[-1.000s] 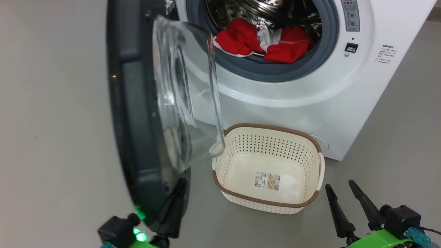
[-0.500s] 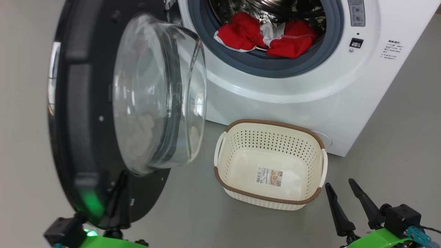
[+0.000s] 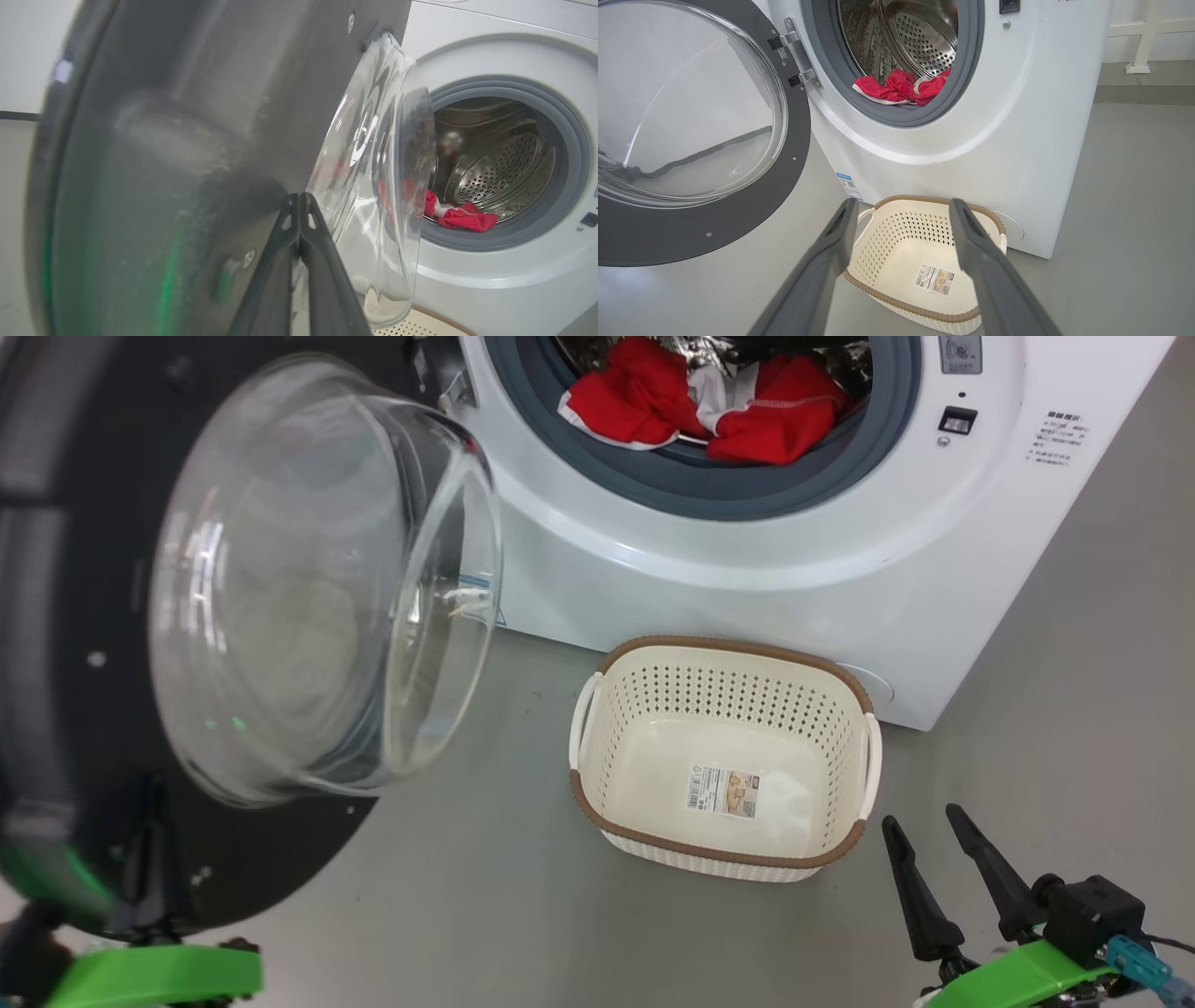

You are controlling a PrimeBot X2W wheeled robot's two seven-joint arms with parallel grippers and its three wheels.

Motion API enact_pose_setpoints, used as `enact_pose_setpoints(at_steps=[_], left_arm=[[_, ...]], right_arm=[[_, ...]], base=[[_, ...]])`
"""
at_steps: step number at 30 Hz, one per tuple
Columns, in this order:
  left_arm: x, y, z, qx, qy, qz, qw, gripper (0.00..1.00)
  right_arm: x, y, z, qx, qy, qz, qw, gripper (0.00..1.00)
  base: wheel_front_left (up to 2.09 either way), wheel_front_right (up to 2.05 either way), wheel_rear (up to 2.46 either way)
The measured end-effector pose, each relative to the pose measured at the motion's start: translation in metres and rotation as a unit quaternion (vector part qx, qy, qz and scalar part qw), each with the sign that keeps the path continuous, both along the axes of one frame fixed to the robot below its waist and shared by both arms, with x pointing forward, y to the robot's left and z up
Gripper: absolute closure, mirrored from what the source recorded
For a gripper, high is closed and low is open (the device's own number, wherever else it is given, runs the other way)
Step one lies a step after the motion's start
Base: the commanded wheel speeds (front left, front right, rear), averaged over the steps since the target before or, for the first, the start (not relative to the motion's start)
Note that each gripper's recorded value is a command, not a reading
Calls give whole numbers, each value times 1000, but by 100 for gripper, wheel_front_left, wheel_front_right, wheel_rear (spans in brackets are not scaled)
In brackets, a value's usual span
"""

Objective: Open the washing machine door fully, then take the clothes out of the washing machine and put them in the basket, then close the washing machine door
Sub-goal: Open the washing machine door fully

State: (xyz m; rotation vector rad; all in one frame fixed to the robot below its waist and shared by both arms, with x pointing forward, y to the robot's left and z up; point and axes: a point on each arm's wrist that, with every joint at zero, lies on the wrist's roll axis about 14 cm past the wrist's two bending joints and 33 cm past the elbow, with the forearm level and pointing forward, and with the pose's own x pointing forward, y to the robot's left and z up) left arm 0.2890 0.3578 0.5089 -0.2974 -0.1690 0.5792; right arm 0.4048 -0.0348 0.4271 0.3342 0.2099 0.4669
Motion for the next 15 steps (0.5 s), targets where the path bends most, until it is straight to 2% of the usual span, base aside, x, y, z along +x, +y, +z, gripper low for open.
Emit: enact_pose_setpoints(at_steps=[15], left_arm=[[-11,62,6,23,7,100,995,100]], right_arm=[[8,-6,-8,1,7,-9,1000,0]], base=[[0,0,0]])
